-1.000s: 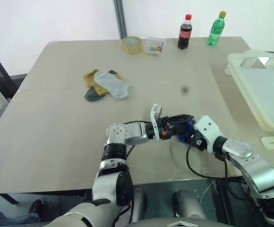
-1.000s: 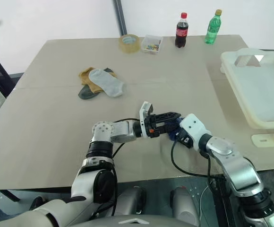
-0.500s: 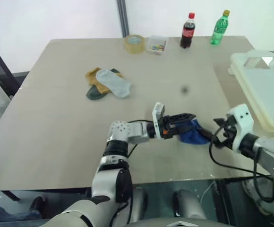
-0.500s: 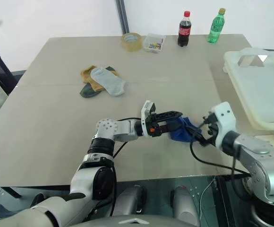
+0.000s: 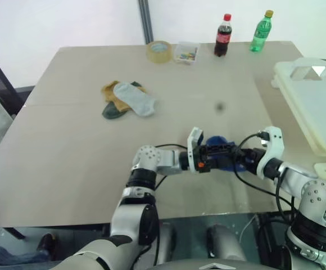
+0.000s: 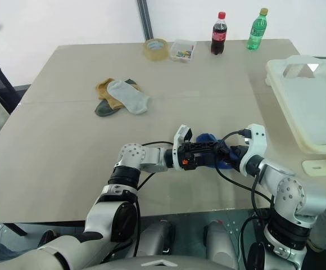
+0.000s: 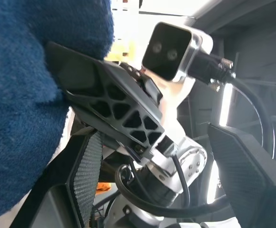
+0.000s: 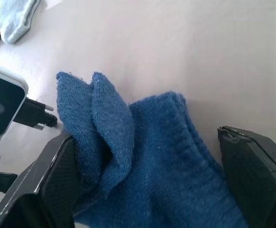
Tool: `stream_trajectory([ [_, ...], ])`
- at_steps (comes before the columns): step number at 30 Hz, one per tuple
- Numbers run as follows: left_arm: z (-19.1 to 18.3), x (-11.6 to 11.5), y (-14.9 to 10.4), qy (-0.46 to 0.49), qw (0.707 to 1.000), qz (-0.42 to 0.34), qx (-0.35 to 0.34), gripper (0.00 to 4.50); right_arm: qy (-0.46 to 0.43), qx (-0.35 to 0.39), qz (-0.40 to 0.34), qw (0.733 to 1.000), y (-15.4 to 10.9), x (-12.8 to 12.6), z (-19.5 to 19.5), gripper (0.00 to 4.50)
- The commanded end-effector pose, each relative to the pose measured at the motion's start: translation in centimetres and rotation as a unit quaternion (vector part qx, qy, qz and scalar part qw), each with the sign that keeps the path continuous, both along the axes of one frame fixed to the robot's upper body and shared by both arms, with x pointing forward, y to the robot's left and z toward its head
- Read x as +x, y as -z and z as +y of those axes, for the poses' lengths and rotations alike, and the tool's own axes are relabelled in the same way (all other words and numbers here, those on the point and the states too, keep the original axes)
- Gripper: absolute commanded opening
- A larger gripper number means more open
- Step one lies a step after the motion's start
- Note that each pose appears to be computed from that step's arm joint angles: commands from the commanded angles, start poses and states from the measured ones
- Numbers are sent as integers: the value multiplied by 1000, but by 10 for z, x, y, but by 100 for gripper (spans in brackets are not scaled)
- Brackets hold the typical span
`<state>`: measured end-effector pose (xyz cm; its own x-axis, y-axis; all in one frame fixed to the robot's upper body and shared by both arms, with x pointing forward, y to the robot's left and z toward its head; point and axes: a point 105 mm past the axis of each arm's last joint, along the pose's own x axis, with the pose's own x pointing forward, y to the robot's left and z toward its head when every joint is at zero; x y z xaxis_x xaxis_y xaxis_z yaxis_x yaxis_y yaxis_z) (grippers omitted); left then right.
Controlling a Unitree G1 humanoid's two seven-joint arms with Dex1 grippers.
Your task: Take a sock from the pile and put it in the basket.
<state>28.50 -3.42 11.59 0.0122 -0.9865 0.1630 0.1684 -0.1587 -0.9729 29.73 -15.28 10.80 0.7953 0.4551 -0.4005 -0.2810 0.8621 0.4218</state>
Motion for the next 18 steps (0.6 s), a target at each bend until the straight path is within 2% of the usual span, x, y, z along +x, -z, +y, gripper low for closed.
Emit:
stream_trajectory([
  [1,-1,-7,-1,12,1000,-7,-4,369,8,-14,29,999,11,0,-6,444],
  [8,31,-12,-13,9,997,-74,5,369,-27,-2,62,998,18,-13,-7,444],
  [9,37,-13,-16,7,996,-88,5,369,-31,4,63,998,18,-14,-6,393],
  [12,53,-13,-21,-2,993,-118,10,369,-49,16,68,996,18,-17,-2,288],
  [17,63,-1,-14,-34,989,-137,43,369,-75,30,76,994,21,-21,7,53],
  [18,64,2,-13,-40,988,-138,48,369,-76,32,78,994,22,-21,8,34],
])
